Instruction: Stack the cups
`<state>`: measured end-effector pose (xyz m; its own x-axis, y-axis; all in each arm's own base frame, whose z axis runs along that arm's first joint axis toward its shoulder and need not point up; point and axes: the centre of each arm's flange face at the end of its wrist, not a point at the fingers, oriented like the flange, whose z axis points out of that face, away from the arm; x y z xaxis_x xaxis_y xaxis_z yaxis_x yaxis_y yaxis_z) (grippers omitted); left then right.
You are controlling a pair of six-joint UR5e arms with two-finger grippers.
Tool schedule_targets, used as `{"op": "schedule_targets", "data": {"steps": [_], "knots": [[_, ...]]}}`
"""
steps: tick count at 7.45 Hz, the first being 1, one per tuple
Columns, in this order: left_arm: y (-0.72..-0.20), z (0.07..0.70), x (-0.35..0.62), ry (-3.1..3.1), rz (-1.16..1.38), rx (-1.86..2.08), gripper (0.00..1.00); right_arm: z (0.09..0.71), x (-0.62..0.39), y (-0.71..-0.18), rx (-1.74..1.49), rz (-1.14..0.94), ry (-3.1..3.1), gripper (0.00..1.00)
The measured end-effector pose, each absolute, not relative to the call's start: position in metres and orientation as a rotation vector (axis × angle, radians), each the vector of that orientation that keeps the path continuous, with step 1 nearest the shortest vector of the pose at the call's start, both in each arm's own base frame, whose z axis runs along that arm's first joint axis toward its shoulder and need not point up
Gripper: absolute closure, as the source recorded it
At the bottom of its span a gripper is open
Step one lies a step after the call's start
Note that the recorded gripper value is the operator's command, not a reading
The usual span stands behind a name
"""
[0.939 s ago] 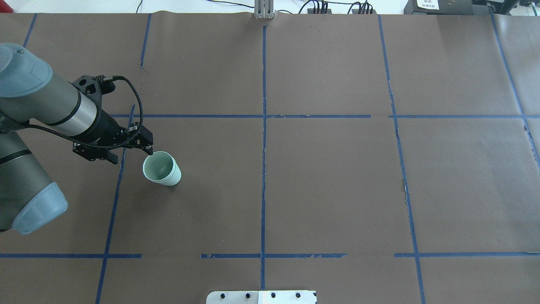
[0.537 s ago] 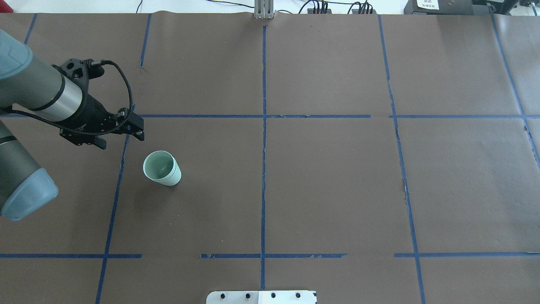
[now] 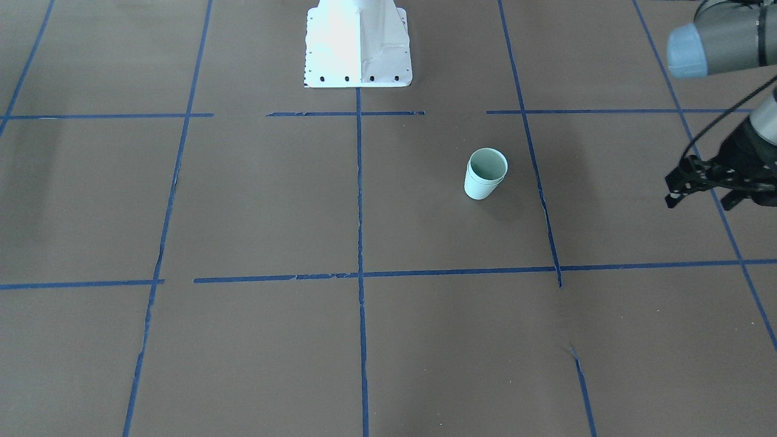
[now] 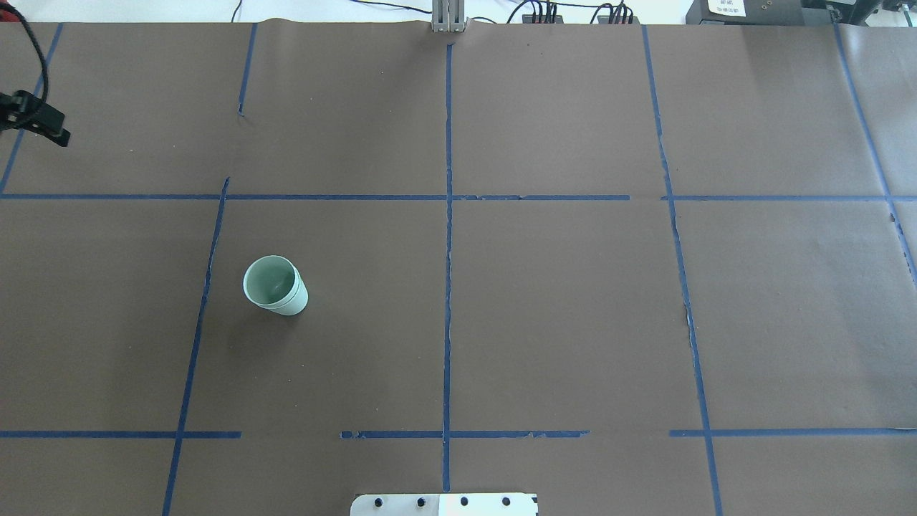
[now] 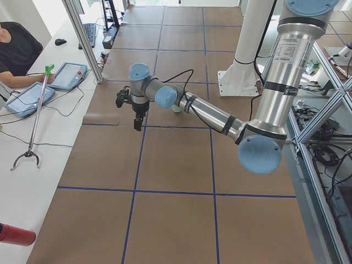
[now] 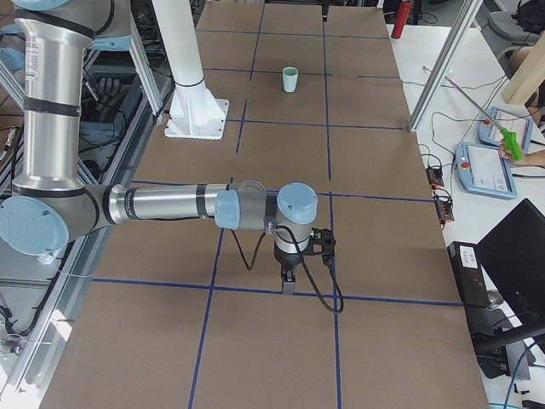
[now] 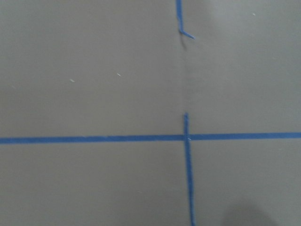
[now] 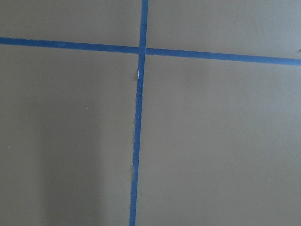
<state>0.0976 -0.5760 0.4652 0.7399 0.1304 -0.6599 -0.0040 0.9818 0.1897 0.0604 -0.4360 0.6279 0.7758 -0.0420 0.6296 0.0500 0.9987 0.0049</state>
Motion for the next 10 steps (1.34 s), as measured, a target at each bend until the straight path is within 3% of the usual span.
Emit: {"op": "schedule_targets", "data": {"steps": [3,6,10], "knots": [[-0.589,0.555,-0.011,0.666,0.088,0.164,0.00,0.628,0.060,-0.436,-0.012,-0.050,-0.681,0.00],[-0.531,0.630,-0.070,0.700,0.038,0.077,0.00,0.628,0.060,-0.436,-0.013,-0.050,-0.681,0.00],[-0.497,0.655,-0.077,0.793,0.019,0.039,0.00,0.628,0.060,-0.436,-0.012,-0.050,-0.681,0.00]]}}
